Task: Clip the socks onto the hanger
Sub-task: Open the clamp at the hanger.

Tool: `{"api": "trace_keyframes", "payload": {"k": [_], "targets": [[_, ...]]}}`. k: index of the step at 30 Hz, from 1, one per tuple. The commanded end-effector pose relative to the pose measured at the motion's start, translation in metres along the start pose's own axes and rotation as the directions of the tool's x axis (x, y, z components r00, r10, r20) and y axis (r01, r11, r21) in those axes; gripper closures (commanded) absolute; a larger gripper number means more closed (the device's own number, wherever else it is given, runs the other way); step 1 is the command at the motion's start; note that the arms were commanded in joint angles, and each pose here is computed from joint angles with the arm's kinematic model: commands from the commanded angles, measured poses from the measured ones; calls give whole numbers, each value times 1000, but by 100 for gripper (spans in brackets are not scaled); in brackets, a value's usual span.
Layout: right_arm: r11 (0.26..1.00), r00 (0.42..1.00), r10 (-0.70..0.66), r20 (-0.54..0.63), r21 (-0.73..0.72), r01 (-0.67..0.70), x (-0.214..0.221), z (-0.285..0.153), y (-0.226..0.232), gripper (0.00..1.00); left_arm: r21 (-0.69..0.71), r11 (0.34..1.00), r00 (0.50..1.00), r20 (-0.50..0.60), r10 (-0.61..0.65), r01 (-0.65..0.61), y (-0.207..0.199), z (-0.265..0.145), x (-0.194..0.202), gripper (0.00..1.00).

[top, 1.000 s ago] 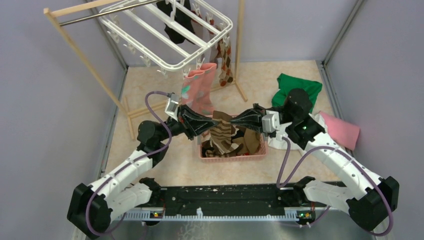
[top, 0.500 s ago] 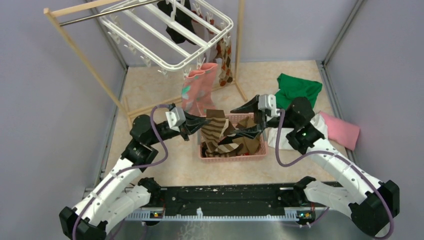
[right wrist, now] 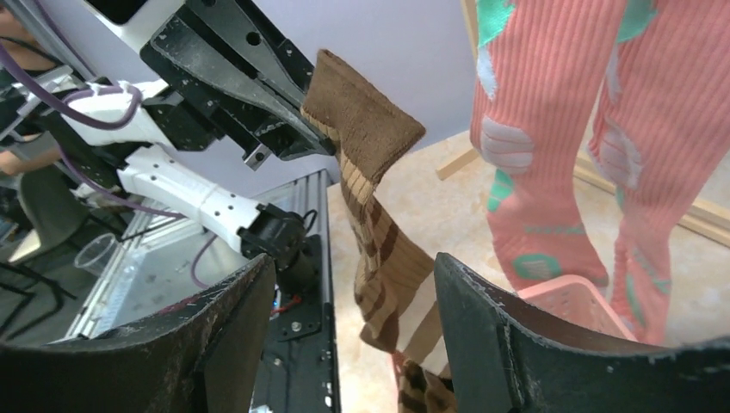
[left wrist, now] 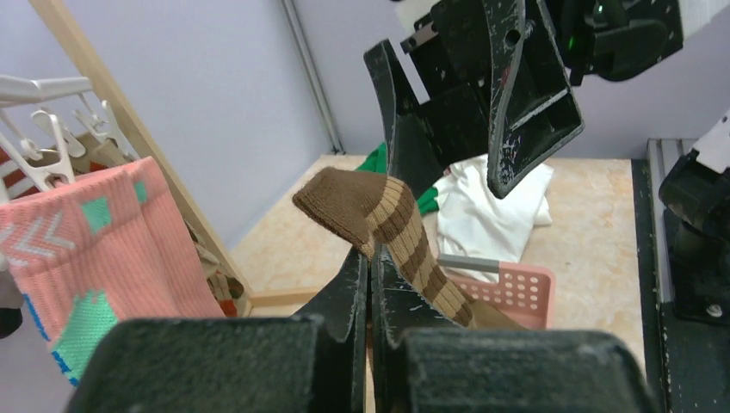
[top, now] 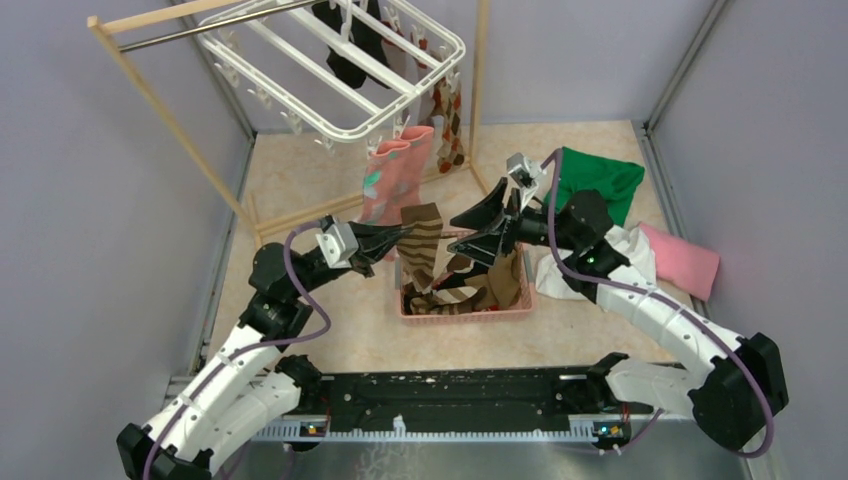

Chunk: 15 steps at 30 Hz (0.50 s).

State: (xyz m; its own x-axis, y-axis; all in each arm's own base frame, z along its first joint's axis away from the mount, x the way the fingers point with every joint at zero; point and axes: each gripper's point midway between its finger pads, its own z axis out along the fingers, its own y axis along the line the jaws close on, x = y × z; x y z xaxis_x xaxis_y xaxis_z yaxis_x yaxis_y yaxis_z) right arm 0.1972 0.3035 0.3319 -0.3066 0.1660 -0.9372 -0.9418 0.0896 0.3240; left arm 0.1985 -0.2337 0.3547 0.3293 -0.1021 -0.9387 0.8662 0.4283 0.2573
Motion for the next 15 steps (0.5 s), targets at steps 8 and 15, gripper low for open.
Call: {"api": "trace_keyframes", "payload": {"k": [8,15], "targets": [[986,990,84,112,-152,-66,-47,29,22,37,19,999,983,182,28,-32,3,14,-41,100],[974,987,12,159,-226,25,-69,36,41,45,39,999,983,183,-11,4,0,15,-40,100]]}}
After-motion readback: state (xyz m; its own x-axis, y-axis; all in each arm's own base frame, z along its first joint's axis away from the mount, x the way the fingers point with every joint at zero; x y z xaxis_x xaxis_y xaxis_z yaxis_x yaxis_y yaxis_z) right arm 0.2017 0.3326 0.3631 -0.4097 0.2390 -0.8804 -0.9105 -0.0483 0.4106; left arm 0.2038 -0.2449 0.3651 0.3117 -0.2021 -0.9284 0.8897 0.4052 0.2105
